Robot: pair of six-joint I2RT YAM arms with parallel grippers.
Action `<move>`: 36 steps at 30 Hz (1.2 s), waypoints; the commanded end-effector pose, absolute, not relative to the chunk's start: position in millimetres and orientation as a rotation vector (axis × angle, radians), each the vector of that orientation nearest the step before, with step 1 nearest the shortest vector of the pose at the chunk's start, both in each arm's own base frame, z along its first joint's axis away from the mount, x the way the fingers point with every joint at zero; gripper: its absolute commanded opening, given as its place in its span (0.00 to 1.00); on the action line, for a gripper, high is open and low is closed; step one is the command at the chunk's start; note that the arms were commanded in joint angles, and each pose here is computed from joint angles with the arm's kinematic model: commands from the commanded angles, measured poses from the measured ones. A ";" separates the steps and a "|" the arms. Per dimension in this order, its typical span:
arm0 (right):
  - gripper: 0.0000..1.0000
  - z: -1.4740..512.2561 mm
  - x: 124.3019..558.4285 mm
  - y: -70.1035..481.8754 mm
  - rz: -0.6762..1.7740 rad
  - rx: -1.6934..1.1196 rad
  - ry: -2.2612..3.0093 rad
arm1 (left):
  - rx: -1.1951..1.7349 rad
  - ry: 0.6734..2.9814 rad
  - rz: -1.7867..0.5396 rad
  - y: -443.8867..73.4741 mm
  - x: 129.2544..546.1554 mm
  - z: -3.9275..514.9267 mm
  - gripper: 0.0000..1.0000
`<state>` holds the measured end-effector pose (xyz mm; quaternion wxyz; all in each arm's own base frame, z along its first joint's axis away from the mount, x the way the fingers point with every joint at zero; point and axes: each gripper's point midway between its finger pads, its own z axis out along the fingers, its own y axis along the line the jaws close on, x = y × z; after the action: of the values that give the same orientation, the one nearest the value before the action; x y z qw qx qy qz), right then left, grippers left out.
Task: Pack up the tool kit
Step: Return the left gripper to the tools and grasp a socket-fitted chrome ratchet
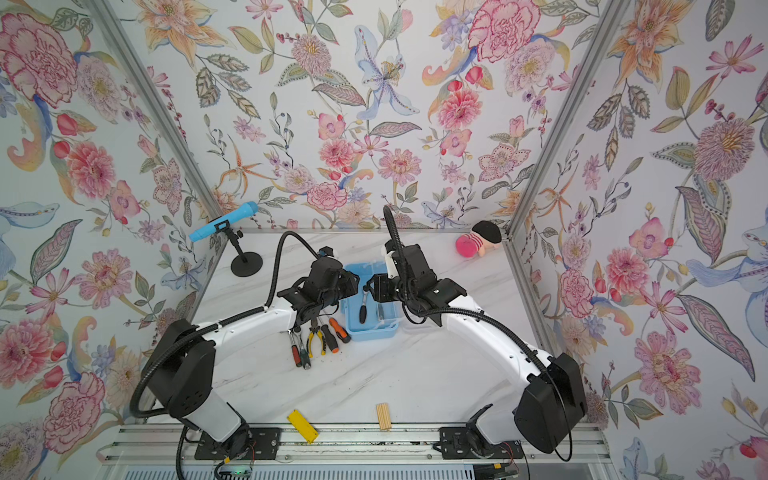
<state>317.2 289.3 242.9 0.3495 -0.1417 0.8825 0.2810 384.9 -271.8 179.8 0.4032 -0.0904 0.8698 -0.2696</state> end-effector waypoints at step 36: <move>0.49 151.8 270.3 385.5 0.738 -0.683 2.505 | -0.527 2.402 -0.151 -90.3 274.3 30.3 0.33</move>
<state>267.6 381.1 154.1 0.2236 -0.2536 0.9041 0.2613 273.4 -93.9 37.0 0.3361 -0.2046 0.9172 -0.0624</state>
